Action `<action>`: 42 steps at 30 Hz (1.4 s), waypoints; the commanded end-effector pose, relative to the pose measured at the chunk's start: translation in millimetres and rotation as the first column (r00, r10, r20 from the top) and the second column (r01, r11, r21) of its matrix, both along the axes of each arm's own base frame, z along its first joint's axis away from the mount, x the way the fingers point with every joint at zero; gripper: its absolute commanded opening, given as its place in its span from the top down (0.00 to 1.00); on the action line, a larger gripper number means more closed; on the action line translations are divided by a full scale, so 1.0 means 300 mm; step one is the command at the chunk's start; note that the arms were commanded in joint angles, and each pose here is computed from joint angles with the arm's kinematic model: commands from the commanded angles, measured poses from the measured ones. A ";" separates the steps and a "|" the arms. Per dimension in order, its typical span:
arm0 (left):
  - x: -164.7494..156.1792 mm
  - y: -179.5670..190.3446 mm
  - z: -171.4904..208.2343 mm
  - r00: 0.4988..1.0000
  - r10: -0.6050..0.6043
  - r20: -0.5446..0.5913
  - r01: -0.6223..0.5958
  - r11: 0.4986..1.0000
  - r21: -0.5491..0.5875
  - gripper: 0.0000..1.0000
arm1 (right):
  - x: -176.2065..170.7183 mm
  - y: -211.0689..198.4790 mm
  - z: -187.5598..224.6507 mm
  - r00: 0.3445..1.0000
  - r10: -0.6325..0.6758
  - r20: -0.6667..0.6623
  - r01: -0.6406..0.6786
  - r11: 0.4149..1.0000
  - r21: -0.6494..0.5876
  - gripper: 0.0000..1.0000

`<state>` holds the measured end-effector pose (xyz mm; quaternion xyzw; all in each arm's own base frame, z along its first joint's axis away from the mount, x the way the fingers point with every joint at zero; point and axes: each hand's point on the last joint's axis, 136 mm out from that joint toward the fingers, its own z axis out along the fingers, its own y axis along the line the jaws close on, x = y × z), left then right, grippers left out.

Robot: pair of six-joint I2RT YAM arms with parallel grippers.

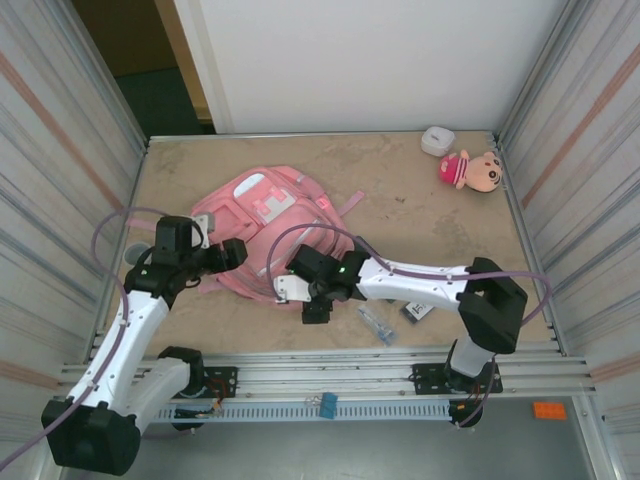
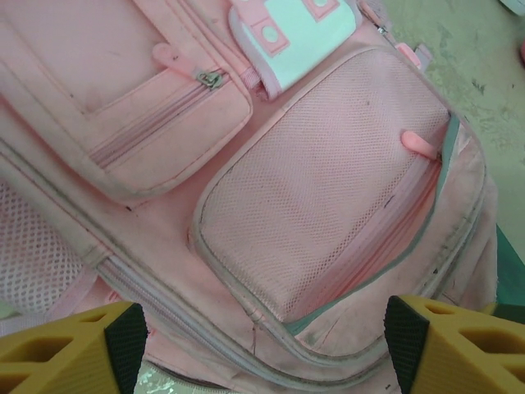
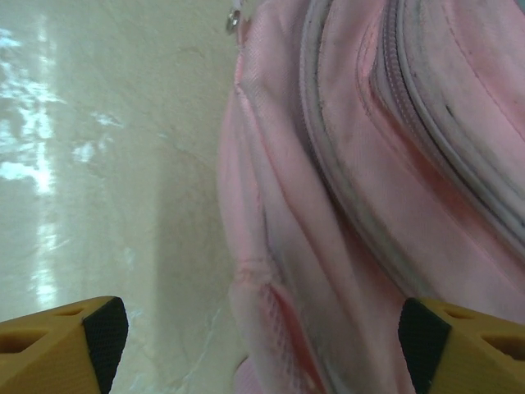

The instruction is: Pack the student bag

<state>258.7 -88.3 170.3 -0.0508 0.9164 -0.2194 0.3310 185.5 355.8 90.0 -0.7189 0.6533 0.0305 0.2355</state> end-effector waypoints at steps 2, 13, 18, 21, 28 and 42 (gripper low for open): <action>-0.016 0.041 -0.010 0.994 0.109 -0.021 -0.110 0.994 -0.019 0.22 | 0.105 0.082 0.014 0.986 0.007 0.168 -0.016 0.999 0.050 0.14; -0.069 0.080 -0.042 0.979 0.197 -0.045 -0.198 0.979 -0.038 0.22 | 0.113 0.100 0.166 0.981 -0.021 0.195 -0.017 0.981 0.191 0.81; -0.076 0.080 -0.046 0.977 0.207 -0.053 -0.209 0.976 -0.053 0.22 | 0.120 0.104 0.304 0.986 -0.050 0.160 -0.001 0.953 0.304 0.97; -0.076 0.085 -0.039 0.974 0.219 -0.056 -0.222 0.973 -0.055 0.22 | 0.133 0.095 0.353 0.988 -0.058 0.145 0.006 0.943 0.333 1.00; -0.081 0.097 -0.040 0.966 0.248 -0.074 -0.253 0.966 -0.057 0.23 | 0.172 0.071 0.433 0.992 -0.060 0.114 0.014 0.929 0.371 1.00; -0.080 0.096 -0.057 0.965 0.262 -0.015 -0.261 0.955 -0.138 0.23 | 0.249 0.020 0.503 0.996 -0.081 0.035 0.059 0.906 0.419 1.00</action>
